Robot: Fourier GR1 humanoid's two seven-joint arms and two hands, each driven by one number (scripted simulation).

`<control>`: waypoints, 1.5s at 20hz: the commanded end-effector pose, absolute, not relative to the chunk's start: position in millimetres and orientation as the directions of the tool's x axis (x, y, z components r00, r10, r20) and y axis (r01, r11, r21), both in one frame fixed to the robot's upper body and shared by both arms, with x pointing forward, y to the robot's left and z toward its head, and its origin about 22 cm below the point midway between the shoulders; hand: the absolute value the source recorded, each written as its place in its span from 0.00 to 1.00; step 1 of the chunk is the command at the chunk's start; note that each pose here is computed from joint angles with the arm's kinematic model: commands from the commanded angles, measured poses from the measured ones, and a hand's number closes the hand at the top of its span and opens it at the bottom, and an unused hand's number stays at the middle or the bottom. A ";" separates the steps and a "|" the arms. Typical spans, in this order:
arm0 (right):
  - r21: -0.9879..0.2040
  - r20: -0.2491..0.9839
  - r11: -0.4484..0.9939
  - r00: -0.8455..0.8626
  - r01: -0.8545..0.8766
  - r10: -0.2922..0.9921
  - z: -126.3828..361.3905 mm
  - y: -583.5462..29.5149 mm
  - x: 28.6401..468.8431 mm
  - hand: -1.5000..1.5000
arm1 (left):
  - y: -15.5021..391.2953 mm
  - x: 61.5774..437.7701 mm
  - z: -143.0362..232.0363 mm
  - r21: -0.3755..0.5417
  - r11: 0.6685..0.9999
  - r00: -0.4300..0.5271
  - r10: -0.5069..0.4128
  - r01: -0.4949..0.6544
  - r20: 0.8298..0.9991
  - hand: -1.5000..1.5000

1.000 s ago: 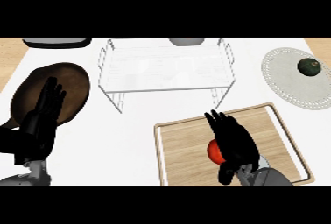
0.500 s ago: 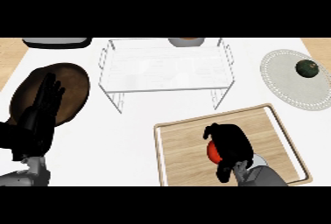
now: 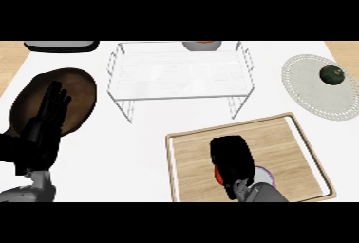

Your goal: Pick the tomato from the tray and place it in the tiered shelf

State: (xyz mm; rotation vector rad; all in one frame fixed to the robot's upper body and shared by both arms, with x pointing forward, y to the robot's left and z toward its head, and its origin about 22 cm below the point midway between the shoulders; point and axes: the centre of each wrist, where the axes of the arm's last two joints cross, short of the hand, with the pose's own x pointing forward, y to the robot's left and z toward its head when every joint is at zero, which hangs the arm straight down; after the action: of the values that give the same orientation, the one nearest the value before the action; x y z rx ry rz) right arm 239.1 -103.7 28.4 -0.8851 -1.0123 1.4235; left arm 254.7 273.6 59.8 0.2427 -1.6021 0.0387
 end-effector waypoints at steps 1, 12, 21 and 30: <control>-0.921 0.101 0.105 0.030 -0.375 0.994 16.5 -41.7 212.0 1.00 | 272.4 252.6 59.0 0.143 0.978 -0.044 -0.152 -0.152 0.987 0.50; -0.889 0.407 0.405 0.039 -0.214 0.913 90.1 3.3 183.1 1.00 | 257.3 265.7 59.8 0.128 0.981 -0.042 -0.135 -0.147 0.990 0.50; -0.761 0.645 0.636 0.048 0.127 0.762 159.1 -4.3 188.2 1.00 | 265.4 267.4 55.6 0.123 0.979 -0.019 -0.128 -0.164 0.992 0.50; -0.772 0.612 0.570 0.086 0.283 0.786 203.7 -9.1 209.1 1.00 | 263.3 264.5 59.5 0.138 0.973 -0.020 -0.144 -0.185 0.989 0.50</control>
State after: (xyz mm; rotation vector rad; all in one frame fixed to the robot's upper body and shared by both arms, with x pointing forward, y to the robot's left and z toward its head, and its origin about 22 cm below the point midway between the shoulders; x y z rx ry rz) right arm 208.9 -14.1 184.3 -0.9035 -1.6454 0.6442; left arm 262.0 266.8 54.5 0.2459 -1.5980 0.0342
